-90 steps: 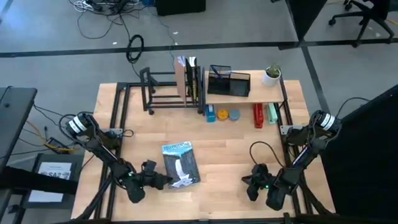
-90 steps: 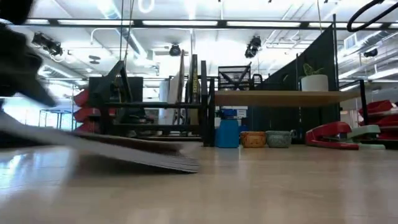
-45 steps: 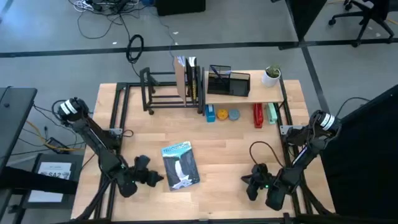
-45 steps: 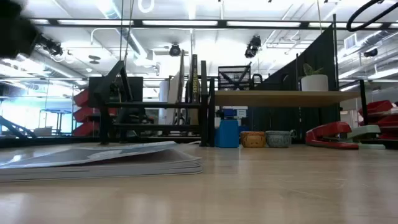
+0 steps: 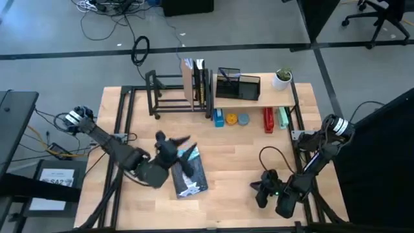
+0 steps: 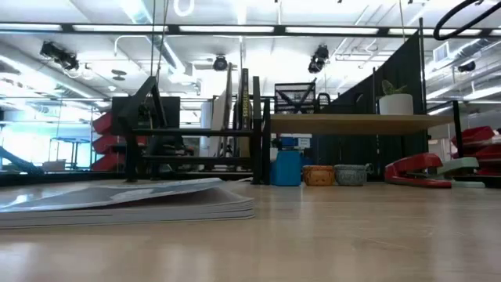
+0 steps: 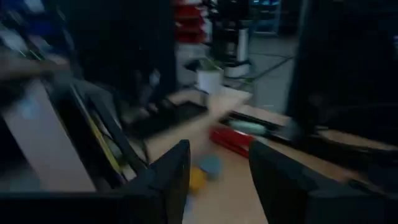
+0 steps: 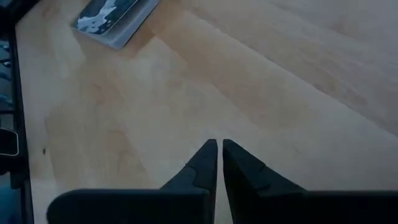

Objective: Stock shelves
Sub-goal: Remove the brown book from the book shelf

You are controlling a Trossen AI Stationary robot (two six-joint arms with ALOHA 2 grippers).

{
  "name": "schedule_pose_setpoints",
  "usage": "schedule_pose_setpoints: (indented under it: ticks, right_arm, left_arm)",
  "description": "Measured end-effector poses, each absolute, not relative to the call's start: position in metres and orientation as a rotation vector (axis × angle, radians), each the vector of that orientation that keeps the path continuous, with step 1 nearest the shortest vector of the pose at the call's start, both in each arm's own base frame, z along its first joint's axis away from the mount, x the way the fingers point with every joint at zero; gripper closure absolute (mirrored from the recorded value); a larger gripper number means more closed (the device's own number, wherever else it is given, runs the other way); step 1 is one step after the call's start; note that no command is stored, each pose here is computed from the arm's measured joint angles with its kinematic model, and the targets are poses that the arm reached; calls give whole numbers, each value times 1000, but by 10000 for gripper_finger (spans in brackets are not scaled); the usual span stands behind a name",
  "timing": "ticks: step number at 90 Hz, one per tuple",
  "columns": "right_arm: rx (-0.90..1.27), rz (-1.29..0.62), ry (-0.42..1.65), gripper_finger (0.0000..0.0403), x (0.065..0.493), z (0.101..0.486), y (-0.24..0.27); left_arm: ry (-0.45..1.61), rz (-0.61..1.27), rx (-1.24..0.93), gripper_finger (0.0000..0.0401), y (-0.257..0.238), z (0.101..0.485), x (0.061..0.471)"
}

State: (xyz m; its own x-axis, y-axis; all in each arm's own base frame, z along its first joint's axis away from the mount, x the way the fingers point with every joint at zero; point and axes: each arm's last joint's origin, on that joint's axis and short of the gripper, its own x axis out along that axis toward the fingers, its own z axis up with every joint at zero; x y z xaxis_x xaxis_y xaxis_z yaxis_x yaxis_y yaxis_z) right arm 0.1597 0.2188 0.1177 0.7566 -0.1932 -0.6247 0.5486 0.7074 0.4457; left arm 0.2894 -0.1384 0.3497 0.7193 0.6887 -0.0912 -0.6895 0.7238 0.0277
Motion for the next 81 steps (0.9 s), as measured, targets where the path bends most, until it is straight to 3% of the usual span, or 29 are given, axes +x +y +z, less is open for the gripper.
schedule_pose_setpoints:
  ticks: [19,52,81]
  right_arm:
    - [666,-436,587,403,159,118,219]
    - [666,-436,587,403,159,118,219]
    - [666,-436,587,403,159,118,219]
  left_arm:
    - [156,937,-18,242,-86,335,315]
    - [280,1197,-224,141,17,303,323]
    - [413,1280,-307,160,64,255,345]
